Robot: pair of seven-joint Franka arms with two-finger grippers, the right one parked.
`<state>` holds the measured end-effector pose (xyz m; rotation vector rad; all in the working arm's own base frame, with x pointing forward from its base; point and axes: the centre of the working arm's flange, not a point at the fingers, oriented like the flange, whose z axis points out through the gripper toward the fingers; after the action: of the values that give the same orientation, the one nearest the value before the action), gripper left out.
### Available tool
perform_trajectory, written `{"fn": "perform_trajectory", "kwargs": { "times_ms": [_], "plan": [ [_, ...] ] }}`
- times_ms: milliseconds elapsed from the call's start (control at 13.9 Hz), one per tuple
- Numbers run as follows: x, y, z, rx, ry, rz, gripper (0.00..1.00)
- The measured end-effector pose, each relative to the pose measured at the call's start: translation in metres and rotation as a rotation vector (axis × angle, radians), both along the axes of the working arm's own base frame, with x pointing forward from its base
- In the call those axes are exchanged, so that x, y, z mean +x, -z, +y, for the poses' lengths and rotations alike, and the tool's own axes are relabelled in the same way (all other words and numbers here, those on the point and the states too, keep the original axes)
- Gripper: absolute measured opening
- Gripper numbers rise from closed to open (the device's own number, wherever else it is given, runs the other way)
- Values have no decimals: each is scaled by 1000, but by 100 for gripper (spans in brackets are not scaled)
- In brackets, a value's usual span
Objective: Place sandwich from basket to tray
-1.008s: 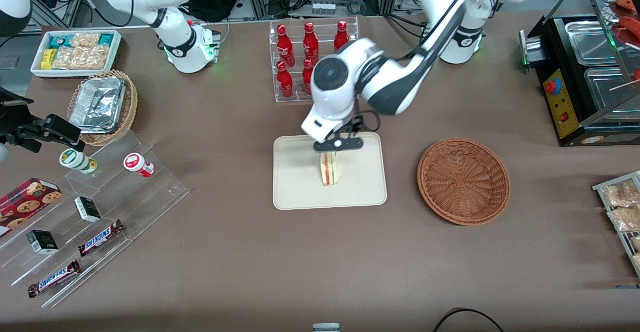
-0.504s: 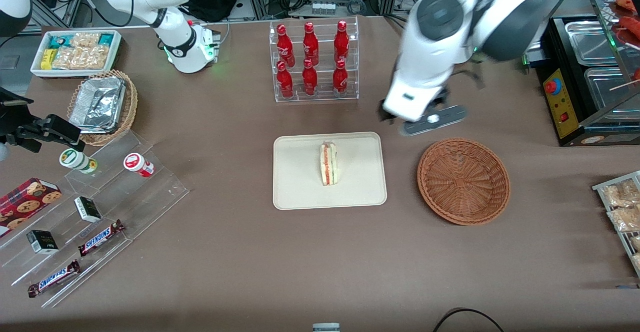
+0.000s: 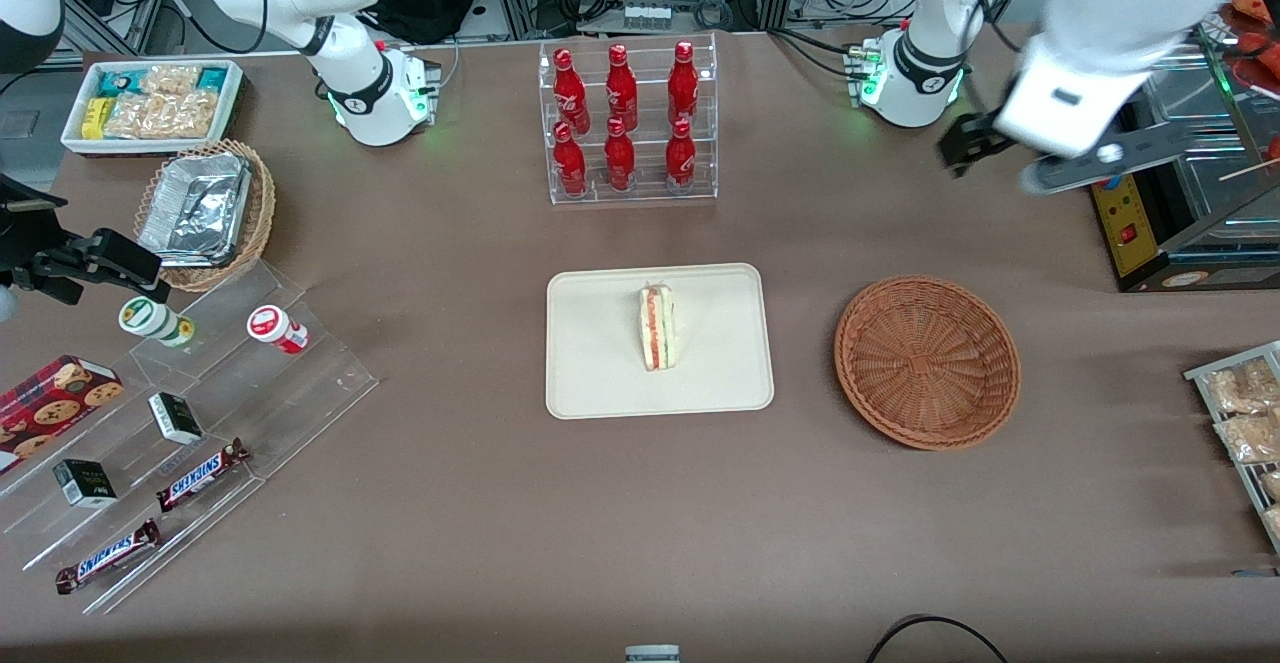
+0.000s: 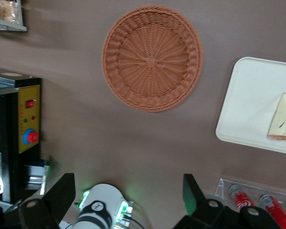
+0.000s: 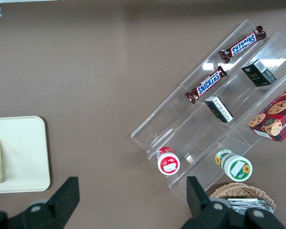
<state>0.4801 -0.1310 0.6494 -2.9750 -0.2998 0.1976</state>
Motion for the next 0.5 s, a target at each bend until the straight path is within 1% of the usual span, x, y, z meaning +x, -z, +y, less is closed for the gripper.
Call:
{"fn": "perform_trajectory", "kwargs": {
  "times_ms": [288, 504],
  "plan": [
    [5, -7, 53, -18, 18, 11, 100],
    [7, -7, 66, -38, 127, 27, 100]
  ]
}}
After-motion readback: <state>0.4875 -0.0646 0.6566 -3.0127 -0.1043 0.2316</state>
